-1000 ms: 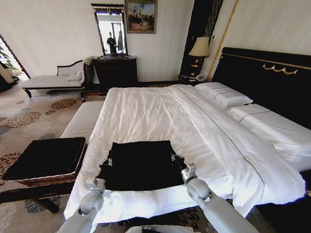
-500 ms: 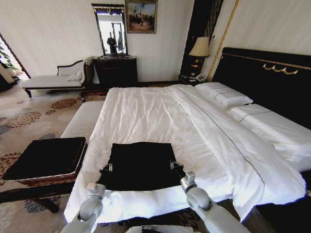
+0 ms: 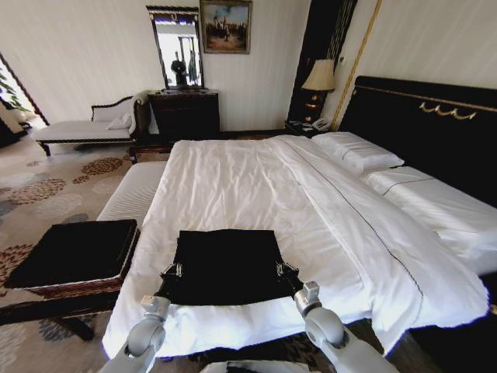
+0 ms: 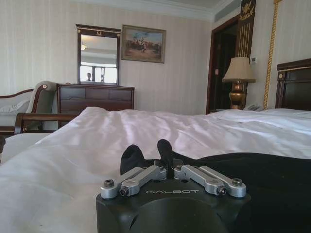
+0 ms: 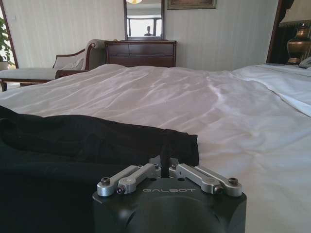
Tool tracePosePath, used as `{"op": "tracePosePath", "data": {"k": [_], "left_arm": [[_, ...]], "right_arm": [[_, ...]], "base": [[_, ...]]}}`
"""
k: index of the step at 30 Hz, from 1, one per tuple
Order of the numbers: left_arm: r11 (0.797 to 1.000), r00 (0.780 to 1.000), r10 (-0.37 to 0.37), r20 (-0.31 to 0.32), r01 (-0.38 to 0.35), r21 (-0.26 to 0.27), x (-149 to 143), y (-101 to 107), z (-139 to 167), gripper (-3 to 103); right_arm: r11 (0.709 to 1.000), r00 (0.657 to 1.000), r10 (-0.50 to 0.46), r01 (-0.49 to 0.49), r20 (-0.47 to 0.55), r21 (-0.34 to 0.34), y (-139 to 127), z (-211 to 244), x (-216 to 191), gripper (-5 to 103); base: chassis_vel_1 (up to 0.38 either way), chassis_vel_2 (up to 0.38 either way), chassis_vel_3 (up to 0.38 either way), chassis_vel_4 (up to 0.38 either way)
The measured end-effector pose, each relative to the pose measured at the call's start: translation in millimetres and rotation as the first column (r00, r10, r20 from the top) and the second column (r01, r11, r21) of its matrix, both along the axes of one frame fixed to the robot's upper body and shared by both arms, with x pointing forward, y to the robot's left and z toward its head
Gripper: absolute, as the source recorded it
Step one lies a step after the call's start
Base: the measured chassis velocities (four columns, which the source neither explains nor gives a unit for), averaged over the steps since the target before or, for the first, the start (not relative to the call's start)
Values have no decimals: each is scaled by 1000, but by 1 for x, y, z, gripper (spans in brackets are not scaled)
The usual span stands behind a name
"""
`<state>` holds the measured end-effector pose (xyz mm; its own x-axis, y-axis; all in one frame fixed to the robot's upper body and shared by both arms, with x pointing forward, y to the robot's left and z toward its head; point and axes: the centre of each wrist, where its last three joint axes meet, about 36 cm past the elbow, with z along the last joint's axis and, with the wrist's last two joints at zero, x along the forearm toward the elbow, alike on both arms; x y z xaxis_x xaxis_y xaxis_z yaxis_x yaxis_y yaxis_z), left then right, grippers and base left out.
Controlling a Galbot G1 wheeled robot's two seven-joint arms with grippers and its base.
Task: Fold the clothes on the bed and place them into the basket.
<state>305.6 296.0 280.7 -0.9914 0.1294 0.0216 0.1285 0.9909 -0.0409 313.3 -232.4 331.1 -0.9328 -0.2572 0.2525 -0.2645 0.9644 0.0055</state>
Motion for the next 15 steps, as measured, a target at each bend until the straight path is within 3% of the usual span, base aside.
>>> {"op": "tracePosePath", "data": {"k": [12, 15], "left_arm": [[1000, 1000, 1, -8, -1, 7, -10, 5, 0, -1], [1000, 1000, 3, -10, -3, 13, -14, 6, 3, 14]], "right_arm": [[1000, 1000, 9, -9, -2, -18, -4, -2, -10, 2], [1000, 1000, 22, -22, -7, -17, 0, -7, -14, 0]], "base": [[0, 0, 0, 0], [0, 0, 0, 0]]}}
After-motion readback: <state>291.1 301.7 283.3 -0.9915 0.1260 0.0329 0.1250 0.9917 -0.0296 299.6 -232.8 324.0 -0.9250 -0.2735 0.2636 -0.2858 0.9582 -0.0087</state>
